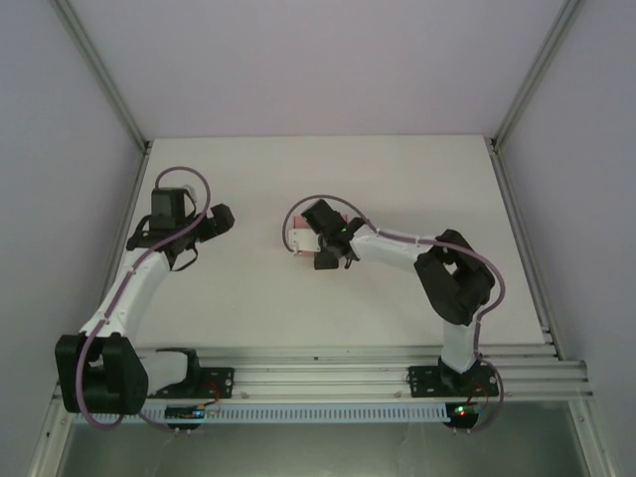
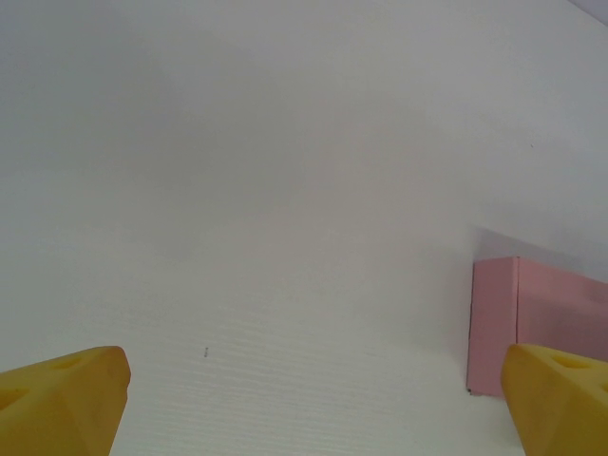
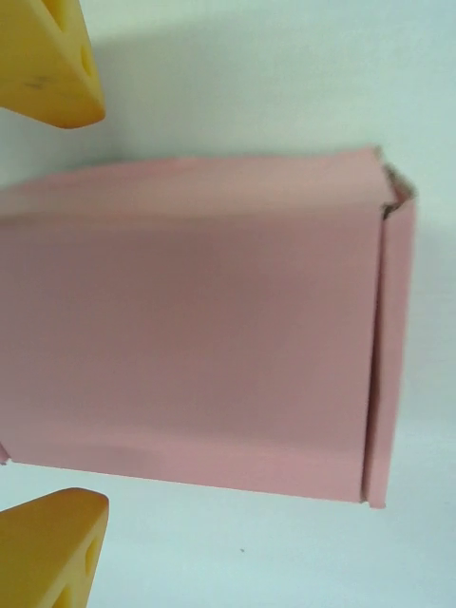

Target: Assemble paper box

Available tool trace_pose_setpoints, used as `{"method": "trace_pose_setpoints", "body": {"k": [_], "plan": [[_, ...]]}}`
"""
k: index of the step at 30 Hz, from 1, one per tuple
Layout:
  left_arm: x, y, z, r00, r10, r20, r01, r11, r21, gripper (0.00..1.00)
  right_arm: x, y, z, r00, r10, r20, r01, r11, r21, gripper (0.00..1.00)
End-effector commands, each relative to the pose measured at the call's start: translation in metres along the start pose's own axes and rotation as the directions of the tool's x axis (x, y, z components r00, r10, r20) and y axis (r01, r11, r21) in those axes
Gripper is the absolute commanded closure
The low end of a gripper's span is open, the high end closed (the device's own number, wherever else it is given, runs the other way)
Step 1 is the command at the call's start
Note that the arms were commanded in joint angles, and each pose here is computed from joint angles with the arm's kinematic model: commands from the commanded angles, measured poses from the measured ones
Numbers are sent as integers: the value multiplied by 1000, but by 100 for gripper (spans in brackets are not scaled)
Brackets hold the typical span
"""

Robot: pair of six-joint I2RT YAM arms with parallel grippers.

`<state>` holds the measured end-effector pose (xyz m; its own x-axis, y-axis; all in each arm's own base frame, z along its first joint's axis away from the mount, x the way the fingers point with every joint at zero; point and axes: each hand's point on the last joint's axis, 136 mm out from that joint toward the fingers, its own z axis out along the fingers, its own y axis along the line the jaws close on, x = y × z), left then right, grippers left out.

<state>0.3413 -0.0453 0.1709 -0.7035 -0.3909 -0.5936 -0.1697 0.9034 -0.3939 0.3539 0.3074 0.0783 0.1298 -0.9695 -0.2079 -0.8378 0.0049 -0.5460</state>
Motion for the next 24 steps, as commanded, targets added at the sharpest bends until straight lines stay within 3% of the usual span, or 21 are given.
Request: {"method": "trace_pose_setpoints", "body": {"k": [1,6,10,13,18,20,24], "plan": [[-5,-2,-7,999,8,33,-9,1000,13,0,-14,17,-51,992,106,67,-95,983,-156,1],[-12,-5,-11,997,38,71,-40,999,24,0,-30,-12,-114,943,254,216,-234,966,-113,1],[-20,-5,-15,988,59,140,-63,998,23,0,-14,-64,-162,822,458,338,-489,872,7,1],[-25,1,-17,974,87,207,-88,996,-2,0,30,-102,-190,656,634,410,-722,685,97,1],[-24,23,-2,916,218,338,-198,976,-92,1,149,-118,-190,258,838,480,-966,216,142,1],[-21,34,6,880,271,390,-235,962,-138,0,190,-104,-173,192,866,462,-977,126,170,1],[-12,64,23,818,360,450,-258,927,-272,0,233,-75,-136,155,884,441,-977,71,200,1]]}}
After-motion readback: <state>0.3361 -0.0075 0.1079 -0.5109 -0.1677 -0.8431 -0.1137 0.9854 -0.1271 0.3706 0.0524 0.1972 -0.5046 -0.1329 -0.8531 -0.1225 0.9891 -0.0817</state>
